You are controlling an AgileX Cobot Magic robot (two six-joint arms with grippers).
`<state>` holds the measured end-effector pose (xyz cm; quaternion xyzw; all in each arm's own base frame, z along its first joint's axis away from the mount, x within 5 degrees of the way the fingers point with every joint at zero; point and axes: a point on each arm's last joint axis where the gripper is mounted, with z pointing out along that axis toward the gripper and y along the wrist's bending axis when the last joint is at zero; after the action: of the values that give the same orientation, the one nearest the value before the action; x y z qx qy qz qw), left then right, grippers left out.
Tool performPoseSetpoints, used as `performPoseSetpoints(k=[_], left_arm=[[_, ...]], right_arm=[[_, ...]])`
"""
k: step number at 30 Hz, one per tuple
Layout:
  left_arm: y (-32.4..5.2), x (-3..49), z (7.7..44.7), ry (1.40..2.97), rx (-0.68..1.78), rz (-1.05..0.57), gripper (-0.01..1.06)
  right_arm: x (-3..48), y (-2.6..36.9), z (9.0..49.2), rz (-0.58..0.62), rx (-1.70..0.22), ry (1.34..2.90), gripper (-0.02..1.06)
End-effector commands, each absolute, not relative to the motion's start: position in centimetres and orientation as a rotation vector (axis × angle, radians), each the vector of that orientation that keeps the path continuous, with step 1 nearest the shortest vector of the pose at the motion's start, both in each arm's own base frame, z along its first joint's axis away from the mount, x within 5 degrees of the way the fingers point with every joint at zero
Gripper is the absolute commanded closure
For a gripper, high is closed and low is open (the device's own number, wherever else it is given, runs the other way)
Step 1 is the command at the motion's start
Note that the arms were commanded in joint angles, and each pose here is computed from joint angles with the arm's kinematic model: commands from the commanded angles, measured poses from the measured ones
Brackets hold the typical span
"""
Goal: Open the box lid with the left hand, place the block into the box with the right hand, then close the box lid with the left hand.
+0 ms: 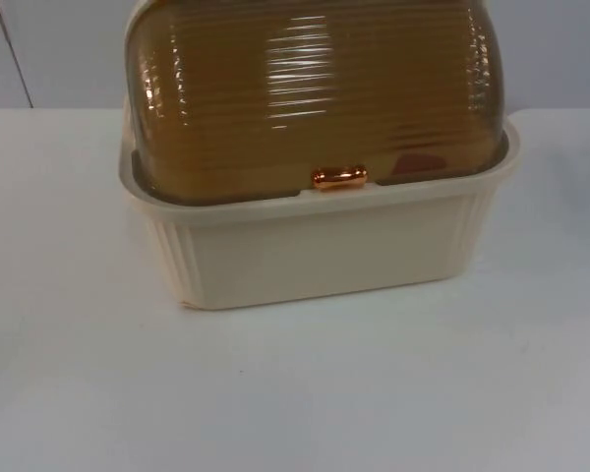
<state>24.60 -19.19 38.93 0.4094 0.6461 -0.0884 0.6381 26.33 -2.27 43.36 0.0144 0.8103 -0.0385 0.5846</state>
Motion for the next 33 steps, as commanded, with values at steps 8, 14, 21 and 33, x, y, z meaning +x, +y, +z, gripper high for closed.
performPoseSetpoints(k=[8,14,21,33], left_arm=[[-11.3,27.0,44.0,1.293,0.156,-0.008,1.05],[-4.7,29.7,41.7,1.568,0.02,-0.129,1.05],[4.4,30.4,38.2,1.844,-0.165,-0.287,1.05],[3.3,31.9,33.7,2.164,0.054,0.058,1.05]], right_arm=[[26.1,-2.1,43.8,-0.086,0.027,1.879,0.0],[26.1,-2.1,43.8,-0.087,0.027,1.87,0.0],[26.1,-2.1,43.9,-0.083,0.032,1.867,0.0],[26.1,-2.0,43.9,-0.059,0.047,1.862,0.0]])
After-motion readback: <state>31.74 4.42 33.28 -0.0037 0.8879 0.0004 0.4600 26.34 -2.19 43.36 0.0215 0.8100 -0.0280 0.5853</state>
